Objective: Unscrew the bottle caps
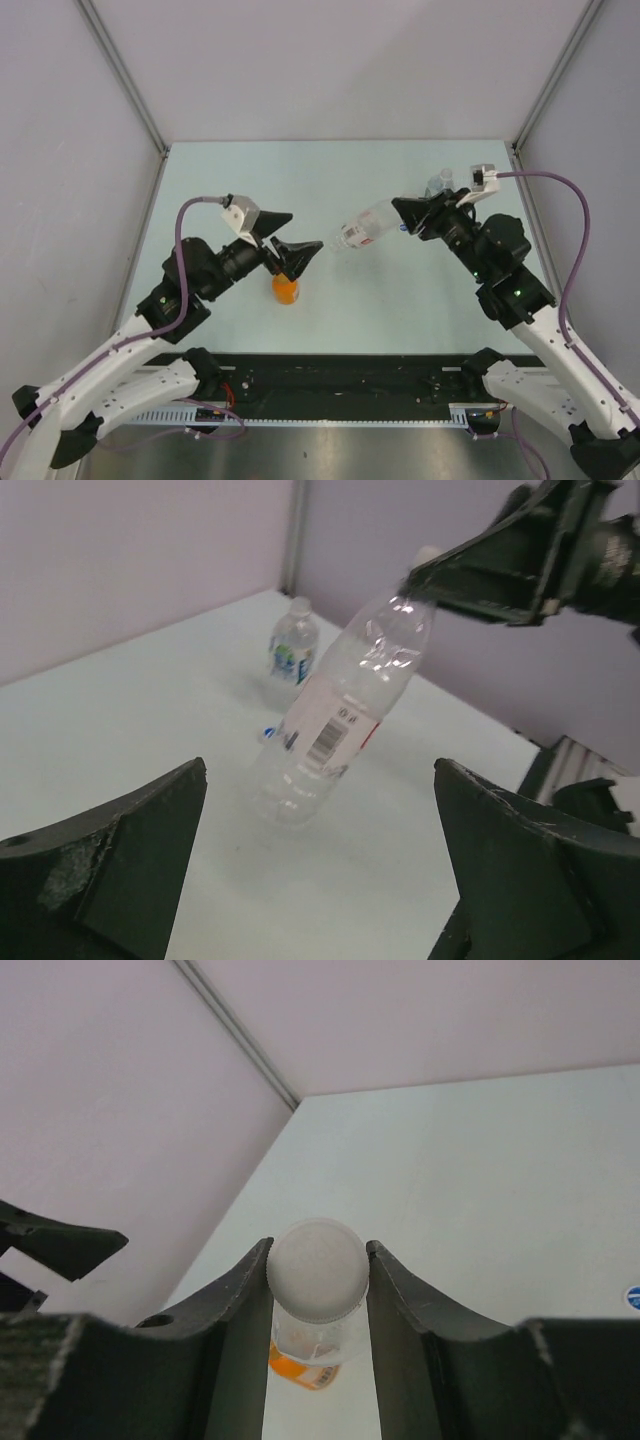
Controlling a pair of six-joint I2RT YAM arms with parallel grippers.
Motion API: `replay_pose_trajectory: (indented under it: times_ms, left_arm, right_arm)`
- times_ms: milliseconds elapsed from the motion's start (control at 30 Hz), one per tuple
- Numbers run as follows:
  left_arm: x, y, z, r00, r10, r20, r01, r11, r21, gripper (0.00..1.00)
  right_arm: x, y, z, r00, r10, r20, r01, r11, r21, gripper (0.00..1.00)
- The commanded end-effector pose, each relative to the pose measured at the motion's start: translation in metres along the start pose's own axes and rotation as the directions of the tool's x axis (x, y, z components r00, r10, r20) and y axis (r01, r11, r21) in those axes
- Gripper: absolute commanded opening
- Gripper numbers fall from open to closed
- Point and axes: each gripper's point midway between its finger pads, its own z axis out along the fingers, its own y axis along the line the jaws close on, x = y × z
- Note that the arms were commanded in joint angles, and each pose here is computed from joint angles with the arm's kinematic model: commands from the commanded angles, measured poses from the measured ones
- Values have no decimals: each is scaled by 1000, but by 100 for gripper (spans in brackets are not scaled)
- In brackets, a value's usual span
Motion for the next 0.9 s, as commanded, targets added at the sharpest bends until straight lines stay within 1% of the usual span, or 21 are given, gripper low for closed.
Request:
replay_pose_trajectory:
  times_ms: [0,33,67,100,133,167,200,300,367,467,700,767,800,867]
  left_arm:
    - [-36,-58,9,999,4,43,-20,927,375,100]
    - [-45,-56,12,997,-10,72,-20,914,404,100]
    - [-43,-71,5,998,-60,27,38,861,507,100]
    - [-33,-70,12,996,-88,-21,86,839,538,100]
    - [-43,-68,13,995,-97,16,71,818,571,100]
    - [-41,-73,10,989,-142,-27,129,785,606,100]
    - [-35,-77,9,988,-141,-61,147,749,646,100]
    - [-29,-81,12,986,-146,-85,164,710,685,100]
    - [-23,-79,13,985,-144,-96,170,711,682,100]
    - [-19,-82,9,987,-128,-101,162,696,699,100]
    - [-5,-86,0,981,-122,-154,196,676,710,100]
    - [1,-87,1,980,-109,-167,196,679,707,100]
    - [9,-90,0,973,-109,-201,221,675,704,100]
    - [13,-91,2,973,-101,-206,218,681,699,100]
  right_arm:
    - [-6,35,-23,986,137,-95,-158,950,-269,17]
    - [-6,37,-27,981,159,-109,-184,938,-292,15]
    - [-8,42,-31,981,161,-109,-188,926,-328,14]
    - [-6,49,-38,979,149,-136,-190,907,-376,14]
    - [-8,52,-42,981,144,-130,-185,899,-397,13]
    - [-9,56,-44,980,148,-129,-190,885,-425,12]
    - [-7,63,-50,979,135,-151,-191,864,-466,12]
    - [-6,73,-56,976,146,-164,-211,825,-524,12]
    - [-7,75,-58,976,149,-156,-211,812,-544,12]
    - [-7,79,-60,977,152,-150,-211,791,-574,12]
    - [-14,83,-55,983,151,-105,-183,776,-603,11]
    - [-16,86,-54,984,154,-92,-178,769,-614,11]
    - [-14,89,-53,983,154,-99,-182,761,-623,11]
    - [-14,94,-52,983,155,-94,-180,750,-637,10]
